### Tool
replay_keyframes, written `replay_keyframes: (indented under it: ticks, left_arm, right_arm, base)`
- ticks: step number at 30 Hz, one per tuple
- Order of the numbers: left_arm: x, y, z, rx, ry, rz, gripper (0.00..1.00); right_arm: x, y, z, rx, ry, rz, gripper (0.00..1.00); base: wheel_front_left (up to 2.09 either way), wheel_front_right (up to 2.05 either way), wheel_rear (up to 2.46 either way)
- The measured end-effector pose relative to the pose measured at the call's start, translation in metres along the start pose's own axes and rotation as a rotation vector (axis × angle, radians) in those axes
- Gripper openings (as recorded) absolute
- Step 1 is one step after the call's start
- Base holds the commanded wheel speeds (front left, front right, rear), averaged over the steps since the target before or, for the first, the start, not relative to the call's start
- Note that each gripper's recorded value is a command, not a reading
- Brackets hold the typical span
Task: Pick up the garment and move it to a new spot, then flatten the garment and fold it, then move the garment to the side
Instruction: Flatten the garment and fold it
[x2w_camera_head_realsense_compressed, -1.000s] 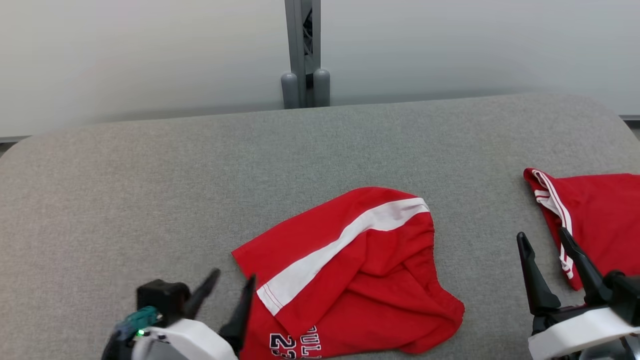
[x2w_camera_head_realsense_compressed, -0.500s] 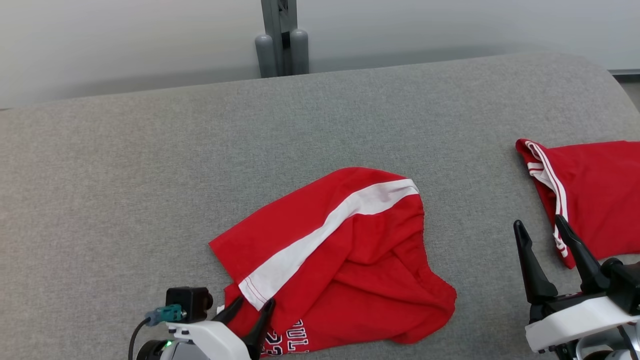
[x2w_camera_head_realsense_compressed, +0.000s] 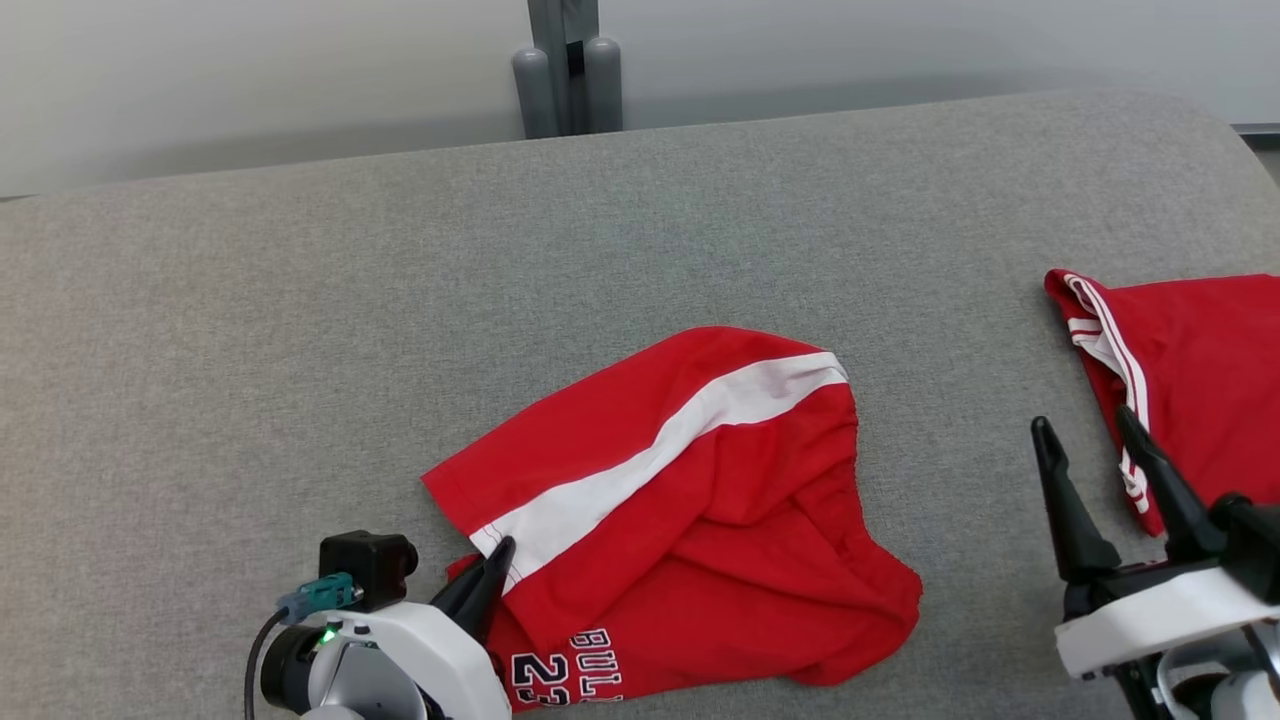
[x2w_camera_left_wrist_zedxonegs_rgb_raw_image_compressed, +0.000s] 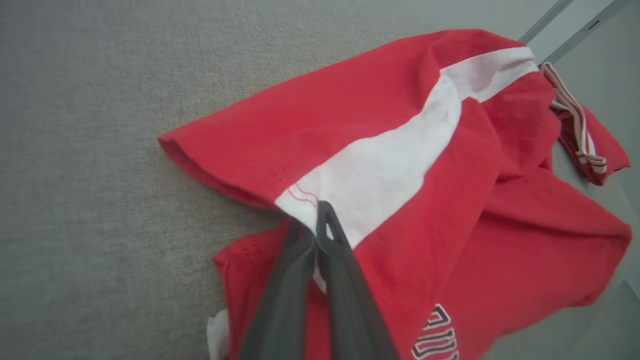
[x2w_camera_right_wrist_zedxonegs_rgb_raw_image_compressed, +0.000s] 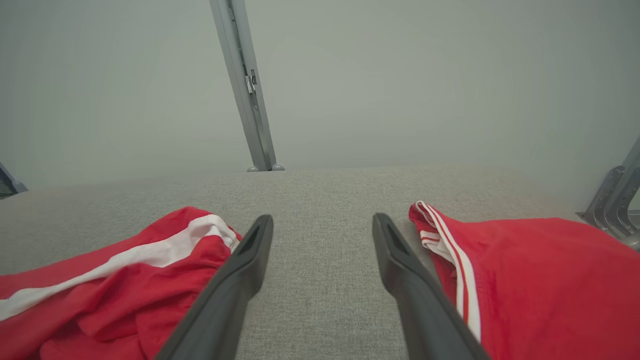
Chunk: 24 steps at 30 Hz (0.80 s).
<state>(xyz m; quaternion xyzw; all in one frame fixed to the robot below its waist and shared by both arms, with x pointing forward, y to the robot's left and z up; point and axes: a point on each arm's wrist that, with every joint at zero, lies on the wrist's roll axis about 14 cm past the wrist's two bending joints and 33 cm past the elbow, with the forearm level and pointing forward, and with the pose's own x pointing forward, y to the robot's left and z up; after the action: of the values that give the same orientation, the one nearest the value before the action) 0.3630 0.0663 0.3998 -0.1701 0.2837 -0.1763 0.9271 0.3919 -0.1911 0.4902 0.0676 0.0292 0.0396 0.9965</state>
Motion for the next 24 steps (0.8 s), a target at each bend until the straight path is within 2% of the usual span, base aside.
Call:
replay_keyframes:
  ticks: [4, 9, 18, 24]
  left_arm:
    - [-0.003, 0.001, 0.008, 0.009, -0.024, 0.009, 0.00]
    - [-0.005, 0.017, 0.014, 0.018, -0.036, 0.053, 0.00]
    - [-0.001, 0.028, 0.016, 0.011, -0.036, 0.081, 0.00]
    - [0.002, 0.028, 0.008, -0.003, -0.018, 0.077, 0.00]
  right_arm:
    - [0.013, -0.002, 0.003, -0.001, -0.008, 0.021, 1.00]
    - [0.037, 0.010, -0.013, 0.024, 0.054, 0.092, 1.00]
    - [0.068, 0.061, -0.067, 0.091, 0.245, 0.276, 1.00]
    - [0.076, 0.087, -0.092, 0.148, 0.332, 0.352, 1.00]
  base:
    - [0.00, 0.00, 0.00]
    - [0.00, 0.00, 0.00]
    - [0.00, 0.00, 0.00]
    - [0.00, 0.00, 0.00]
